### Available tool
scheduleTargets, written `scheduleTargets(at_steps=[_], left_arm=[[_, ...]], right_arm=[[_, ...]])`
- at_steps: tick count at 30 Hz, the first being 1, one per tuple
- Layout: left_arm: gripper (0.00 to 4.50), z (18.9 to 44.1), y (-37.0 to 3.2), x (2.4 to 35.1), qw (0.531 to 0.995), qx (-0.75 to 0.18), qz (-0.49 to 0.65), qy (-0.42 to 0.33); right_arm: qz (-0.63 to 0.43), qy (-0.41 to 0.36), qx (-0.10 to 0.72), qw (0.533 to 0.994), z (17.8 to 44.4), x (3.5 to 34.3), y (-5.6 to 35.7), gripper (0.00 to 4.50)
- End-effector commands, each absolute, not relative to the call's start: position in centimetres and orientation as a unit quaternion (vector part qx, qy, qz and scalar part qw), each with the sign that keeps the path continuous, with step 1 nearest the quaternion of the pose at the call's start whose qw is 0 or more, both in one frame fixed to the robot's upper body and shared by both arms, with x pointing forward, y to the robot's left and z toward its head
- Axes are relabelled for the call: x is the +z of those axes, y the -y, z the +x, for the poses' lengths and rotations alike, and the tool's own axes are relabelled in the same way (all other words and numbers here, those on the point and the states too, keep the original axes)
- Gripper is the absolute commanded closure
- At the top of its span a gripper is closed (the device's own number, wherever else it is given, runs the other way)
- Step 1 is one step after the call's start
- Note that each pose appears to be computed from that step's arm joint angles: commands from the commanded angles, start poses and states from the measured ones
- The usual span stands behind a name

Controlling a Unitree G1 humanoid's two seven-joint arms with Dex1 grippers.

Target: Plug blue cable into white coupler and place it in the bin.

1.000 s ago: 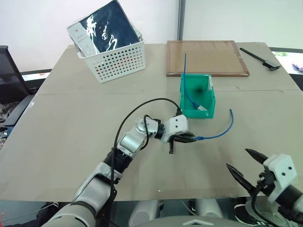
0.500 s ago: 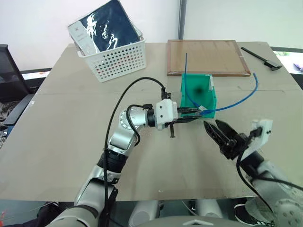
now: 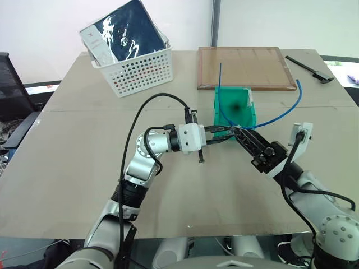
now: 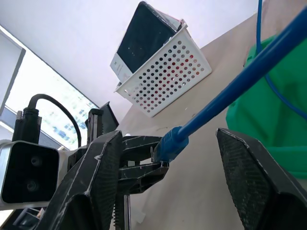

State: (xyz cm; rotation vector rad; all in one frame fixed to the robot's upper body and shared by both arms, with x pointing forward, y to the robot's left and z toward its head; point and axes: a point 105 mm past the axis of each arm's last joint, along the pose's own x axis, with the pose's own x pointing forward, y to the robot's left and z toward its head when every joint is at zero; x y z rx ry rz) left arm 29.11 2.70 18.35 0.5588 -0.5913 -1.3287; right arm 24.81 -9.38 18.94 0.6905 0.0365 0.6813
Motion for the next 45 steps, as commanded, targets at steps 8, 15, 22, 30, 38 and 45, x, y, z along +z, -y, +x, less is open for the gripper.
scheduleTargets(at_steps=[8,15,22,30,38,45], left_arm=[[4.50,28.7,-3.0,18.8,0.711,-0.590,0.253,0.286],[3.73,29.3,-4.1,18.9,0.742,-0.589,0.204,0.248],[1.00,29.9,-12.0,19.3,0.835,-0.533,0.103,0.085],[1.00,27.0,-21.3,15.0,0.872,-0.474,0.104,-0.063],[1.00,26.0,-23.5,12.3,0.877,-0.458,0.107,-0.103],[1.00,27.0,-23.7,10.5,0.857,-0.477,0.160,-0.115]], right_arm=[[0.335,-0.012,0.342,0.878,24.7,19.6,8.9,4.33],[0.328,-0.017,0.353,0.876,24.6,19.5,8.9,4.50],[0.316,-0.025,0.362,0.877,25.4,19.0,9.7,4.50],[0.302,-0.033,0.377,0.875,26.2,18.3,10.1,4.50],[0.297,-0.036,0.389,0.871,26.3,18.0,9.7,4.50],[0.292,-0.034,0.387,0.874,26.0,17.9,9.6,4.50]])
